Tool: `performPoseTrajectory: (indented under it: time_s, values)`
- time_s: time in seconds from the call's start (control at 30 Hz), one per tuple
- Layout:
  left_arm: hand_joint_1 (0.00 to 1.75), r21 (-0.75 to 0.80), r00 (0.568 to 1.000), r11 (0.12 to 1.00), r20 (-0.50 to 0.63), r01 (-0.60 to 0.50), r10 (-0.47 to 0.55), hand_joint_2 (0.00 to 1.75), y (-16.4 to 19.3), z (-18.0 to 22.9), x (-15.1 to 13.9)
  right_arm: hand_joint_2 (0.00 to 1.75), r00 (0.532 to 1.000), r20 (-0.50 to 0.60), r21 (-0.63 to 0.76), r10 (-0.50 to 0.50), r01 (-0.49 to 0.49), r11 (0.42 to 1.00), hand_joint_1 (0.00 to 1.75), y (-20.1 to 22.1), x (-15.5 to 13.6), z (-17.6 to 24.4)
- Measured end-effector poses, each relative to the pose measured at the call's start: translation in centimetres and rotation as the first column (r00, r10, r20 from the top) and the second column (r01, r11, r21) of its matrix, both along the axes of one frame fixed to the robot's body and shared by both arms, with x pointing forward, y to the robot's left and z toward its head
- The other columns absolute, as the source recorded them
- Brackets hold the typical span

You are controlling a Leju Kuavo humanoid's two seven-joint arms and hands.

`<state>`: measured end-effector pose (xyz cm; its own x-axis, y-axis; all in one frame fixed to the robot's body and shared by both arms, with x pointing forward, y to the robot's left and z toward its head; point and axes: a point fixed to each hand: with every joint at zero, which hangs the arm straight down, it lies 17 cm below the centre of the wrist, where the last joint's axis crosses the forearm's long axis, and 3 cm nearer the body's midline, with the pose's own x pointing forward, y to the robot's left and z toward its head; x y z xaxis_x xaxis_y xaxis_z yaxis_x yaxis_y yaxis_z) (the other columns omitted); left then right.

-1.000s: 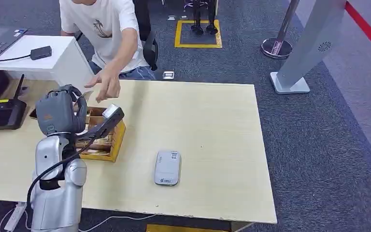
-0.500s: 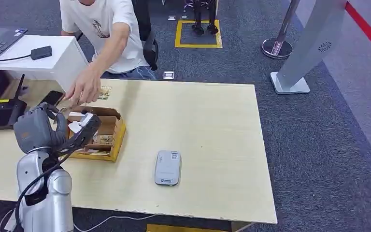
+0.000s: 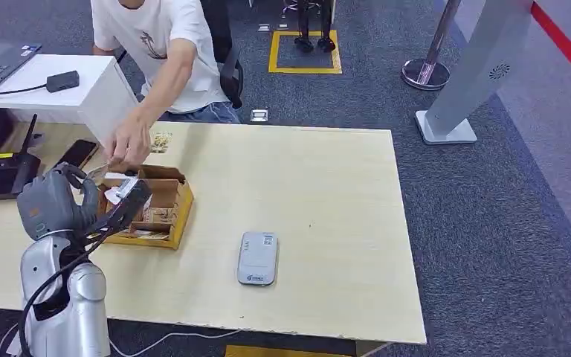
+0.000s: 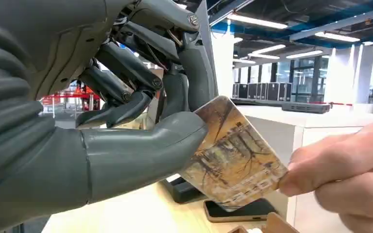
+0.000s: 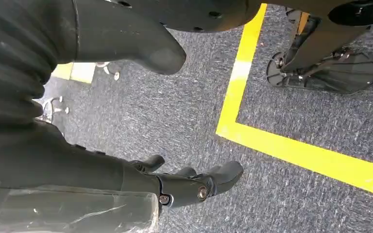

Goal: Pass the card to the sensor for recognition and then transmit it.

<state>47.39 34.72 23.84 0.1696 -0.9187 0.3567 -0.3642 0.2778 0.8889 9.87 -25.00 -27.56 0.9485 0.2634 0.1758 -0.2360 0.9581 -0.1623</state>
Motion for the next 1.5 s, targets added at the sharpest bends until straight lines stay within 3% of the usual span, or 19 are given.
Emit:
performPoseTrajectory:
  time_s: [0.2, 0.23, 0.27, 0.37, 0.4, 1.2, 1.23, 1.5]
  values:
    - [1.75, -0.014, 1.0, 1.0, 0.002, 0.007, -0.007, 1.75, 0.0, 0.5, 0.4, 1.75, 1.0, -0.003, 0.0, 0.017, -0.017, 1.0, 0.0, 0.1, -0.1, 0.0]
    - [0.14, -0.016, 1.0, 1.0, 0.002, 0.008, -0.008, 1.75, 0.0, 0.6, 0.6, 1.75, 1.0, -0.003, 0.001, 0.018, -0.018, 1.0, 0.0, 0.1, -0.1, 0.0]
    - [0.0, -0.017, 1.0, 1.0, 0.001, 0.009, -0.009, 1.75, 0.1, 0.7, 0.7, 1.75, 1.0, -0.003, 0.002, 0.018, -0.018, 1.0, 0.0, 0.1, -0.1, 0.0]
    - [0.0, -0.013, 1.0, 1.0, 0.008, 0.015, -0.015, 1.75, 0.0, 1.1, 0.9, 1.75, 1.0, -0.004, 0.004, 0.019, -0.019, 1.0, 0.0, 0.1, -0.1, 0.0]
    - [0.0, -0.012, 1.0, 1.0, 0.01, 0.017, -0.017, 0.0, -0.1, 1.1, 1.0, 1.75, 1.0, -0.003, 0.004, 0.019, -0.019, 1.0, 0.0, 0.1, -0.1, 0.0]
    - [0.0, -0.072, 0.999, 0.996, 0.022, 0.045, -0.043, 0.0, -0.6, 0.8, 0.9, 1.75, 1.0, -0.003, 0.004, 0.016, -0.016, 1.0, 0.0, 0.1, -0.1, 0.0]
    - [0.0, -0.072, 0.999, 0.996, 0.022, 0.045, -0.043, 1.75, -0.6, 0.8, 0.9, 1.75, 1.0, -0.003, 0.004, 0.016, -0.016, 1.0, 0.0, 0.1, -0.1, 0.0]
    - [0.0, -0.054, 0.996, 0.995, -0.02, 0.084, -0.085, 1.75, -2.0, -0.6, -0.1, 1.75, 1.0, -0.002, 0.006, 0.001, -0.001, 1.0, 0.0, 0.1, 0.0, 0.0]
